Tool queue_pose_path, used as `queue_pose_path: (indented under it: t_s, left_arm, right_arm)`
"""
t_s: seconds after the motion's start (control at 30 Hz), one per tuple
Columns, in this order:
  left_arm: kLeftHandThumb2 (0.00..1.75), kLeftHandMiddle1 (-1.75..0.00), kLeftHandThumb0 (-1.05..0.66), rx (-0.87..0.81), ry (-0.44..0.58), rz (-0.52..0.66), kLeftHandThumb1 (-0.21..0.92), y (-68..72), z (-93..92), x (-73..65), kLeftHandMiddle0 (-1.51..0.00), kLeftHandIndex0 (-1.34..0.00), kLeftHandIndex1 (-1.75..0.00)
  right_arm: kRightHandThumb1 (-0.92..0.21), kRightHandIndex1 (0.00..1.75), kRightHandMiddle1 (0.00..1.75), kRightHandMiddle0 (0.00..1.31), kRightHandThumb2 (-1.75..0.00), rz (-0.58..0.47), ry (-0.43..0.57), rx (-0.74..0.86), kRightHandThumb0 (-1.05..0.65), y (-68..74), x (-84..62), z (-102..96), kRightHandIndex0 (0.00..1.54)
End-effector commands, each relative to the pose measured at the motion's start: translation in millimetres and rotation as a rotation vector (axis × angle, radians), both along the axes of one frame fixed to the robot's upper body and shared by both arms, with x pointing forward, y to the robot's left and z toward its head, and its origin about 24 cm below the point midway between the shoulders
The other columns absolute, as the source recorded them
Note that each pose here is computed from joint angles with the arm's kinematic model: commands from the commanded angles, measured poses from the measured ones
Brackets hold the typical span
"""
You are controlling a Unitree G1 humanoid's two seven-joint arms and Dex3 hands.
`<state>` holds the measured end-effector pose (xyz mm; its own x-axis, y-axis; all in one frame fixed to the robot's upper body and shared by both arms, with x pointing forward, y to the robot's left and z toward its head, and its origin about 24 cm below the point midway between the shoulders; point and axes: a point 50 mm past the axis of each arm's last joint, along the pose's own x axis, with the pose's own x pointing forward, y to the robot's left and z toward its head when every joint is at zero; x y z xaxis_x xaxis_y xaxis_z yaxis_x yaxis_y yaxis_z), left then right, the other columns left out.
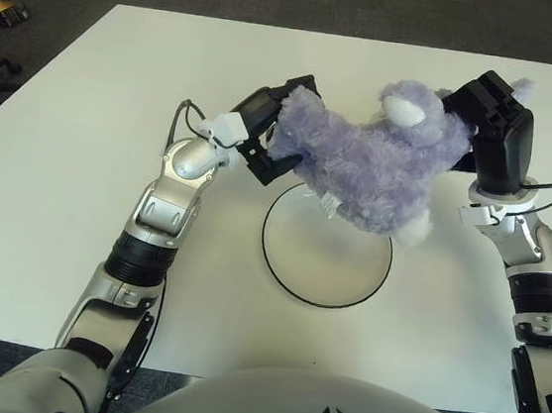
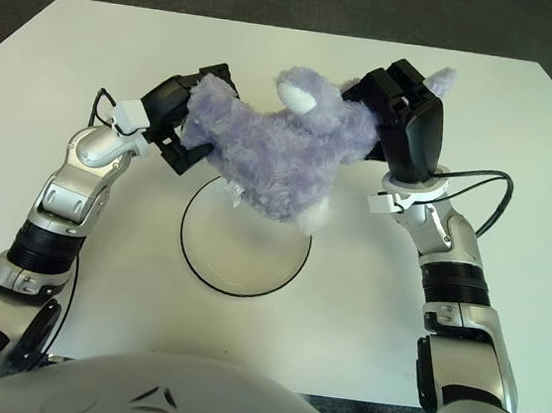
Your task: Put the doll into the plate.
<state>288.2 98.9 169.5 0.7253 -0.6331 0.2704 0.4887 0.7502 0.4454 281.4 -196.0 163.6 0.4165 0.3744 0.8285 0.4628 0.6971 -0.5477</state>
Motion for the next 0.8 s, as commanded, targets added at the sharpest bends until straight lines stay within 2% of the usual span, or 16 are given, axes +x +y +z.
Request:
queue_pose_path:
  t_s: [0.0, 0.13, 0.23, 0.4, 0.63, 0.77]
  left_arm:
    - [1.7, -1.75, -0.01, -0.02, 0.004, -0.002, -0.07, -2.8, 3.4, -0.3, -0.87, -0.77, -1.59]
    - [1.73, -1.75, 0.0, -0.016, 0.06, -0.014, -0.07, -3.8, 2.9, 0.6, -0.88, -0.73, -1.67]
    - [1.74, -1.75, 0.0, -0.01, 0.09, -0.025, -0.07, -4.0, 3.2, 0.7, -0.89, -0.69, -1.72]
    - [1.72, -1.75, 0.0, 0.027, 0.15, -0.056, -0.06, -0.9, 6.4, 0.3, -0.9, -0.7, -1.67]
    - [1.46, -1.75, -0.01, -0.014, 0.377, -0.191, 0.16, 4.2, 0.6, 2.3, -0.73, -0.56, -1.61]
    - [1.41, -1.75, -0.01, -0.047, 0.499, -0.288, 0.2, 5.7, -1.4, 4.4, -0.7, -0.53, -1.61]
  right_arm:
    - [0.08, 1.75, 1.37, 0.89, -1.64, 0.007, -0.027, 0.02, -0.01, -0.4, -1.3, 5.6, 0.88]
    - [0.03, 1.75, 1.34, 0.88, -1.58, 0.007, -0.026, 0.02, -0.02, -1.0, -1.3, 5.2, 0.85]
    - [-0.09, 1.75, 1.61, 0.7, -1.54, 0.007, -0.033, 0.021, -0.01, -1.1, -1.6, 5.4, 0.7]
    - [-0.17, 1.75, 1.72, 0.6, -1.48, 0.0, -0.03, 0.025, -0.01, -1.7, -1.1, 4.6, 0.61]
    - [-0.29, 1.75, 1.74, 0.51, -1.36, 0.005, -0.028, 0.028, -0.01, -1.7, -1.5, 4.3, 0.52]
    - [-0.38, 1.75, 1.74, 0.44, -1.25, 0.008, -0.029, 0.035, -0.01, -2.1, -1.7, 2.9, 0.46]
